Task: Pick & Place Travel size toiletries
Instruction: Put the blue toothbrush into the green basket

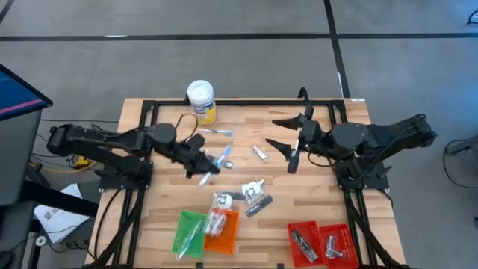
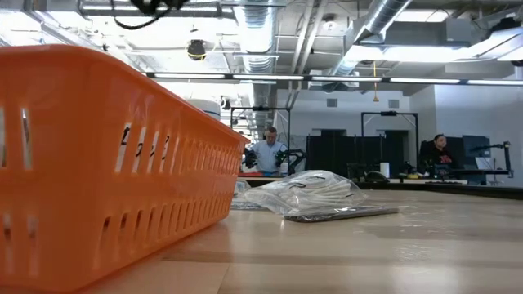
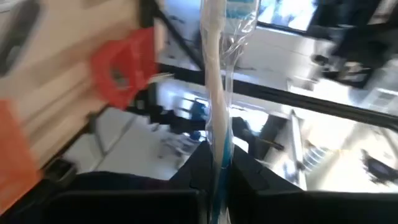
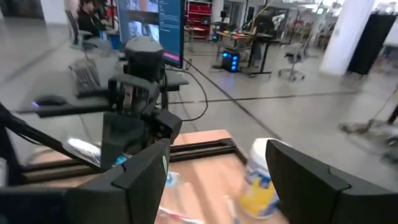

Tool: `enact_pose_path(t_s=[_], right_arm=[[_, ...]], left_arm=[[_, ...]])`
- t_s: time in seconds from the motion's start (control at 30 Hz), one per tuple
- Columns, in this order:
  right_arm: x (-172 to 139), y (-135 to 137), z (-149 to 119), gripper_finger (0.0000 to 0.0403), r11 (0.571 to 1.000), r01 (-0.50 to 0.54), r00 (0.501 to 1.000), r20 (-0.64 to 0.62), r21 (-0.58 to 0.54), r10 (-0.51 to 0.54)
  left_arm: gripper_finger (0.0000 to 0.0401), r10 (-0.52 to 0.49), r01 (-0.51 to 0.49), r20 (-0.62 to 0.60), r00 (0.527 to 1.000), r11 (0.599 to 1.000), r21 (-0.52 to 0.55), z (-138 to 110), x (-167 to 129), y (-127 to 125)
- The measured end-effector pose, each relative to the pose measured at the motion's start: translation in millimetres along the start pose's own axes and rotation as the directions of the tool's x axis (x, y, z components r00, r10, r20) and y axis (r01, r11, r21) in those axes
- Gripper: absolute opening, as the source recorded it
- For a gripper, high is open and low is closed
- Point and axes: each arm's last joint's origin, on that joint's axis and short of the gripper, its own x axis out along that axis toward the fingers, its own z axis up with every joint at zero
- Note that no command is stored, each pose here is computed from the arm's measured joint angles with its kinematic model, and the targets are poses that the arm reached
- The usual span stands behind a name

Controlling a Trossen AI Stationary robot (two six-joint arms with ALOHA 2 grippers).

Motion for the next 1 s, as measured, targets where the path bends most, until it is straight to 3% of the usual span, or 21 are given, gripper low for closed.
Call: enact_pose_path(t_s=[0.23, 0.37, 0.6, 0.83, 1.0], right_arm=[[-0.2, 6.2, -0.6, 0.026, 0.993, -0.022, 1.0, 0.004, 0.113, 0.022], [5.4, 7.4, -3.4, 0.026, 0.99, -0.011, 1.0, -0.005, 0.139, 0.012], [16.2, 5.9, -4.0, 0.026, 0.983, 0.017, 1.0, 0.004, 0.18, -0.018], [19.2, 4.0, -5.1, 0.026, 0.982, 0.024, 1.0, 0.001, 0.187, -0.025], [20.2, 2.2, -3.8, 0.026, 0.98, 0.029, 0.999, 0.011, 0.196, -0.032]], left_arm=[[0.001, 0.119, -0.119, -0.009, 0.993, 0.986, -0.12, -57.5, -20.9, 11.3], [0.001, 0.263, -0.274, -0.078, 0.962, 0.939, -0.207, -88.4, -26.7, 29.5], [0.001, 0.502, -0.546, -0.224, 0.835, 0.804, -0.234, -124.7, -19.6, 63.0], [0.001, 0.674, -0.749, -0.343, 0.654, 0.642, -0.166, -139.3, 6.4, 96.6], [0.001, 0.734, -0.792, -0.309, 0.604, 0.596, -0.132, -138.3, 21.7, 114.0]])
